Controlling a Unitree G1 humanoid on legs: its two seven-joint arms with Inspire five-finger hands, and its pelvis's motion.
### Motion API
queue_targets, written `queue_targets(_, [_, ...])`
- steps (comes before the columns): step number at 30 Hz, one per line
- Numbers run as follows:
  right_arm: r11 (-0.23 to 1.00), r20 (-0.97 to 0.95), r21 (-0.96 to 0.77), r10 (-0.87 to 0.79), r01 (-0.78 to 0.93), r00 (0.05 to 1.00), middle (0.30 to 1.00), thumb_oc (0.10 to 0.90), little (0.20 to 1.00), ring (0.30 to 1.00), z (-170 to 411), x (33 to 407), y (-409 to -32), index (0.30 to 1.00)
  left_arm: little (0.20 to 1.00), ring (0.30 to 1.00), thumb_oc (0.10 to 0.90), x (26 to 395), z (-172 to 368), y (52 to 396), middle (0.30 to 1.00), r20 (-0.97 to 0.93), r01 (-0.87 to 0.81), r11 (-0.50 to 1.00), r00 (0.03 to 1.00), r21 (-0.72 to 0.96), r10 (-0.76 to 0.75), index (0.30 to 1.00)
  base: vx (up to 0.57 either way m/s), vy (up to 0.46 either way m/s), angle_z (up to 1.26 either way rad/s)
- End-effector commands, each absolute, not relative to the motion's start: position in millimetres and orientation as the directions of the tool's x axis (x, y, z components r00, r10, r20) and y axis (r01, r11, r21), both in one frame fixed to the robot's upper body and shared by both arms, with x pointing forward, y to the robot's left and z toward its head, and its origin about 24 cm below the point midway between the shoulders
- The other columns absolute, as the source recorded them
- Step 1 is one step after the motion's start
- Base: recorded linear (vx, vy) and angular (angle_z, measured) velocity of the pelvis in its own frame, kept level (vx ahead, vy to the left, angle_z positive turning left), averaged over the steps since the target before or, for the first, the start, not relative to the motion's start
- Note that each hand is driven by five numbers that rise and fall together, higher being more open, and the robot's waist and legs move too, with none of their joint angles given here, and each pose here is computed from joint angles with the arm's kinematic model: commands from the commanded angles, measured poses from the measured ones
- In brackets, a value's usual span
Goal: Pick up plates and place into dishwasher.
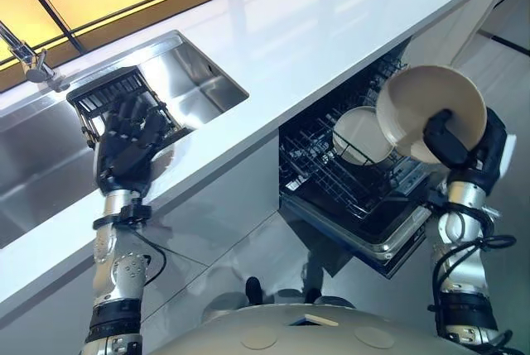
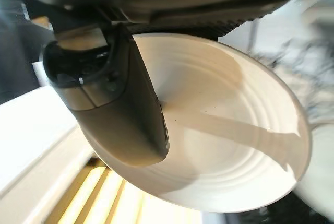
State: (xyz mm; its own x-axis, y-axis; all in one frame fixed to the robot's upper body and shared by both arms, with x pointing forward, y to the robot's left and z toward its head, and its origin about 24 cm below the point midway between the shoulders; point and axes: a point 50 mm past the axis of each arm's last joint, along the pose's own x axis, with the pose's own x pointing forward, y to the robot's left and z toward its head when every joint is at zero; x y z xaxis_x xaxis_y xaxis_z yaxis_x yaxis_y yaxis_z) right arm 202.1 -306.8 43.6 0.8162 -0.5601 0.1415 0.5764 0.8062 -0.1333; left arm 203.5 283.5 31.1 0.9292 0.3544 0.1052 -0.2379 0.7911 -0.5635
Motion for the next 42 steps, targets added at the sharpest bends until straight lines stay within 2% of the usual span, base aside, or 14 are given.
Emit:
queue_targets(1, [0.813,0.351,-0.211,-0.455,0.543,0.818,0.3,0.1,0.2,0.3,85.0,225.5,-303.9,0.3,0.9,0.9,0.8,182.5,-9.6,298.4,0.9,-0.124,-0.429,0.711,0.89,-0.557,0.44,0.9,0.02,0.004,0.08])
queue_targets(8, [0.702,0.267,-0.511,-0.419,0.496,0.868,0.3,0.1,0.2,0.3,73.5,241.4,-314.3,0.3,0.9,0.9,0.8,191.7,-8.9,294.7,0.9,-0.117,-0.421,0.736,0.896,-0.53,0.429,0.9,0.04,0.009,0.08])
queue_targets(14, [0.672,0.212,-0.567,-0.44,0.477,0.872,0.3,0.1,0.2,0.3,67.4,252.7,-315.9,0.3,0.9,0.9,0.8,199.4,12.7,297.7,0.9,0.003,-0.393,0.788,0.894,-0.474,0.448,0.9,0.04,0.018,0.16])
queue_targets(22, [0.546,0.139,-0.703,-0.523,0.456,0.841,0.3,0.1,0.2,0.3,49.4,265.8,-315.3,0.3,0.9,0.9,0.8,211.5,34.8,290.7,0.9,0.106,-0.325,0.844,0.909,-0.426,0.404,0.9,0.03,0.049,0.15])
queue_targets(29, [0.548,-0.13,-0.801,-0.552,0.24,0.824,0.3,0.1,0.2,0.3,10.9,261.4,-314.1,0.3,0.9,0.9,0.8,217.3,64.1,286.1,0.9,0.215,-0.25,0.9,0.916,-0.356,0.339,0.9,0.01,0.039,0.14])
queue_targets(30, [0.55,-0.165,-0.81,-0.548,0.205,0.82,0.509,0.344,0.444,0.509,4.5,259.5,-311.6,0.509,0.9,0.9,0.8,217.6,67.8,286.7,0.9,0.228,-0.246,0.907,0.915,-0.342,0.333,0.9,0.01,0.02,0.33])
queue_targets(31, [0.559,-0.196,-0.81,-0.543,0.177,0.817,0.818,0.704,0.804,0.818,-1.1,257.6,-309.2,0.818,0.9,0.9,0.8,217.9,70.7,287.4,0.9,0.24,-0.241,0.913,0.914,-0.33,0.328,0.9,0.01,0.012,0.28])
queue_targets(32, [0.566,-0.206,-0.806,-0.541,0.172,0.816,0.9,0.8,0.9,0.9,-2.8,257.1,-308.6,0.9,0.9,0.9,0.8,218.0,71.8,287.6,0.9,0.244,-0.239,0.915,0.914,-0.326,0.326,0.9,0.01,0.008,0.2])
queue_targets(37, [0.612,-0.265,-0.783,-0.488,0.11,0.832,0.9,0.8,0.9,0.9,-15.5,254.8,-289.8,0.9,0.9,0.9,0.8,222.0,88.6,290.2,0.9,0.301,-0.224,0.94,0.906,-0.257,0.298,0.9,0.0,0.001,0.01])
queue_targets(42, [0.665,-0.238,-0.732,-0.45,0.146,0.861,0.9,0.8,0.9,0.9,-14.3,253.4,-273.0,0.9,0.9,0.9,0.8,223.3,98.3,291.8,0.9,0.337,-0.225,0.958,0.901,-0.176,0.273,0.9,0.0,-0.006,-0.01])
